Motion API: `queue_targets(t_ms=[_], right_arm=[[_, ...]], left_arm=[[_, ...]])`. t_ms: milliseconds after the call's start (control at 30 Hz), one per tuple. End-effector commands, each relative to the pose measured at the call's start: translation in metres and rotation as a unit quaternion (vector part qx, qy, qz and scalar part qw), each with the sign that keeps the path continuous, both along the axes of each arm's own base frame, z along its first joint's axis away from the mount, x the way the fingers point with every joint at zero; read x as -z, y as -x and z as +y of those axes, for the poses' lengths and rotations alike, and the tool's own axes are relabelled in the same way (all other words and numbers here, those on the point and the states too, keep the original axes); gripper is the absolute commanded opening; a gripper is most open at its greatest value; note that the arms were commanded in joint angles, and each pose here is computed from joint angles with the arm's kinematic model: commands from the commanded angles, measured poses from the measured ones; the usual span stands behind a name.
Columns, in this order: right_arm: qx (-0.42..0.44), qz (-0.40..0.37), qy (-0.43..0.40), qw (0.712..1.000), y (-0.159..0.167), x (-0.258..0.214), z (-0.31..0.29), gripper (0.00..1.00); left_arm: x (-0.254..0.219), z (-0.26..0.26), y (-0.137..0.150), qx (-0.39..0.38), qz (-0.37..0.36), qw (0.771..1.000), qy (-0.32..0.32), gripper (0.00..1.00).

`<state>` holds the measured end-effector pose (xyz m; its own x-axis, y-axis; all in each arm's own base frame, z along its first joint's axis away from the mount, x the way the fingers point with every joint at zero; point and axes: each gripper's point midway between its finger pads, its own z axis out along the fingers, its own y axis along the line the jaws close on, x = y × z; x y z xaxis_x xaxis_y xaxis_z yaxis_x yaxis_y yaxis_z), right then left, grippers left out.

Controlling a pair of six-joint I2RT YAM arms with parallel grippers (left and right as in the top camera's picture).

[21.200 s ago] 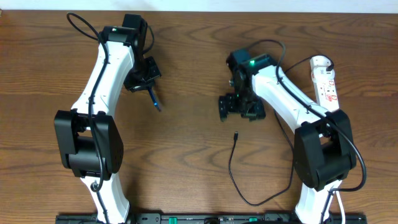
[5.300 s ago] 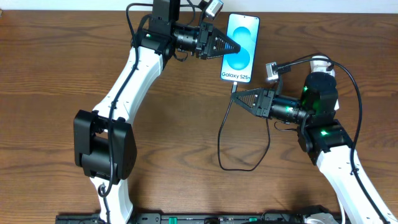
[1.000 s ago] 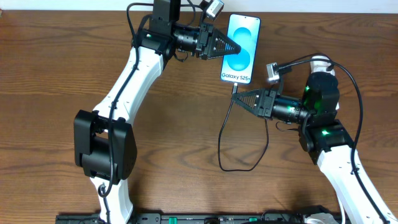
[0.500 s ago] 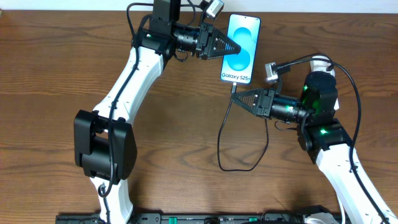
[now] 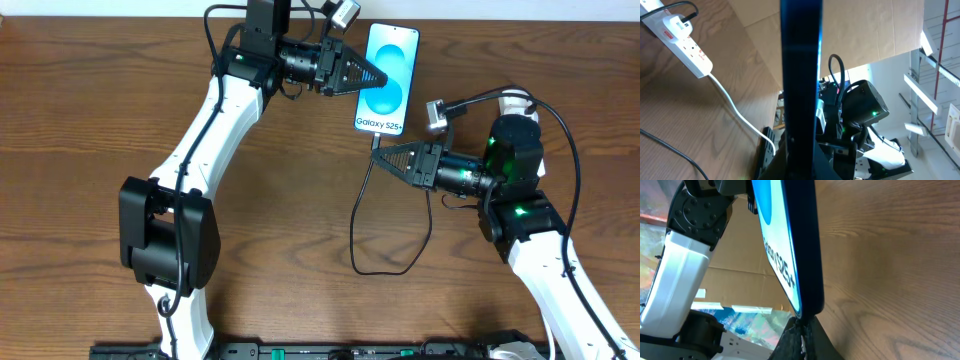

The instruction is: Plug charger to phone and switch on socket

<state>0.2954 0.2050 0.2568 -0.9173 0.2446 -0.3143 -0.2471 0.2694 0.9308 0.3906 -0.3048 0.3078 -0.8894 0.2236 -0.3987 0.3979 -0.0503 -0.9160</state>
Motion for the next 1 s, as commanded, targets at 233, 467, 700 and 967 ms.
queue_targets(t_ms=[233, 467, 700, 967], right_arm=[[-0.017, -0.005, -0.004, 1.000, 0.0047, -0.0023, 0.0039, 0.01], [-0.026, -0.005, -0.005, 1.000, 0.0085, -0.0026, 0.0081, 0.01], [-0.026, -0.005, -0.005, 1.000, 0.0083, -0.0025, 0.0079, 0.01], [-0.020, -0.005, -0.003, 1.000, 0.0064, -0.0019, 0.0071, 0.01]], left_arm=[[-0.0233, 0.0025, 0.0150, 0.019, -0.033, 0.999, 0.019, 0.07], [-0.0225, 0.0021, 0.0133, 0.015, -0.034, 0.999, 0.016, 0.07], [-0.0225, 0.0021, 0.0133, 0.015, -0.034, 0.999, 0.016, 0.07], [-0.0225, 0.0021, 0.0133, 0.015, -0.034, 0.999, 0.016, 0.07]])
